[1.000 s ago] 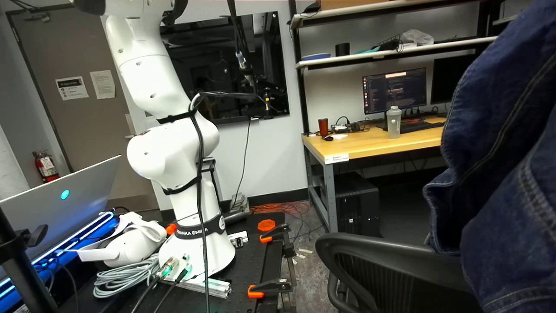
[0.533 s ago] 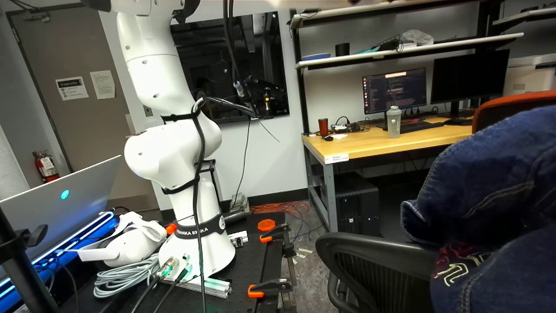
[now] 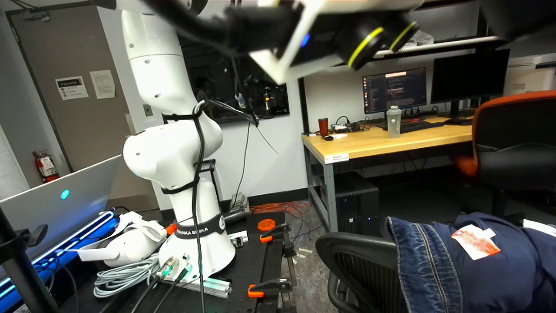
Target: Hang the denim jacket over the backrest of the chair
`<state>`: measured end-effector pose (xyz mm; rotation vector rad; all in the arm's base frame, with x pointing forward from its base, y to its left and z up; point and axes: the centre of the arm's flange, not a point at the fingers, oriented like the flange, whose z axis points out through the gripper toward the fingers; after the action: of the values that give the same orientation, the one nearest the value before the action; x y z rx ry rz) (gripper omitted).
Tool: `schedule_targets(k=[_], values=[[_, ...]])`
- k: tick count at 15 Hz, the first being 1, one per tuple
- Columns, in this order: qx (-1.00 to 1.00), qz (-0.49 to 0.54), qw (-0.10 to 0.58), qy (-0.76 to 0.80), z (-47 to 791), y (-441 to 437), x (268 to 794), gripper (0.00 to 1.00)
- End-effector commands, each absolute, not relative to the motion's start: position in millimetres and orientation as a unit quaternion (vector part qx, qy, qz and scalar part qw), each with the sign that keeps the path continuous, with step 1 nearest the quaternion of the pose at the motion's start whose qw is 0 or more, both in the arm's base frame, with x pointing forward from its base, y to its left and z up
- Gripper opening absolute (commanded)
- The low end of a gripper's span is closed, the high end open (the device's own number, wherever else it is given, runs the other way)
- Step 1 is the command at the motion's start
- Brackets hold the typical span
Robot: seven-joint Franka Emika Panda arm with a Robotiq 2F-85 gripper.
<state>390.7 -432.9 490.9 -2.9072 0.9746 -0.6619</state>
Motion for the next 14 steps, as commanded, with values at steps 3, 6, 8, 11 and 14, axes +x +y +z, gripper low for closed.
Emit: schedule_targets(k=[3,6,8,11,14], values=[[-0.94,-0.257,-0.051,0.219,507,-372,416,1.0],[-0.94,-0.296,-0.067,0.158,518,-325,429,1.0],[-0.936,-0.322,-0.069,0.122,522,-293,433,1.0],[-0.935,-0.342,-0.062,0.073,518,-247,435,1.0],[-0.938,-0.342,-0.048,0.031,505,-206,434,1.0]])
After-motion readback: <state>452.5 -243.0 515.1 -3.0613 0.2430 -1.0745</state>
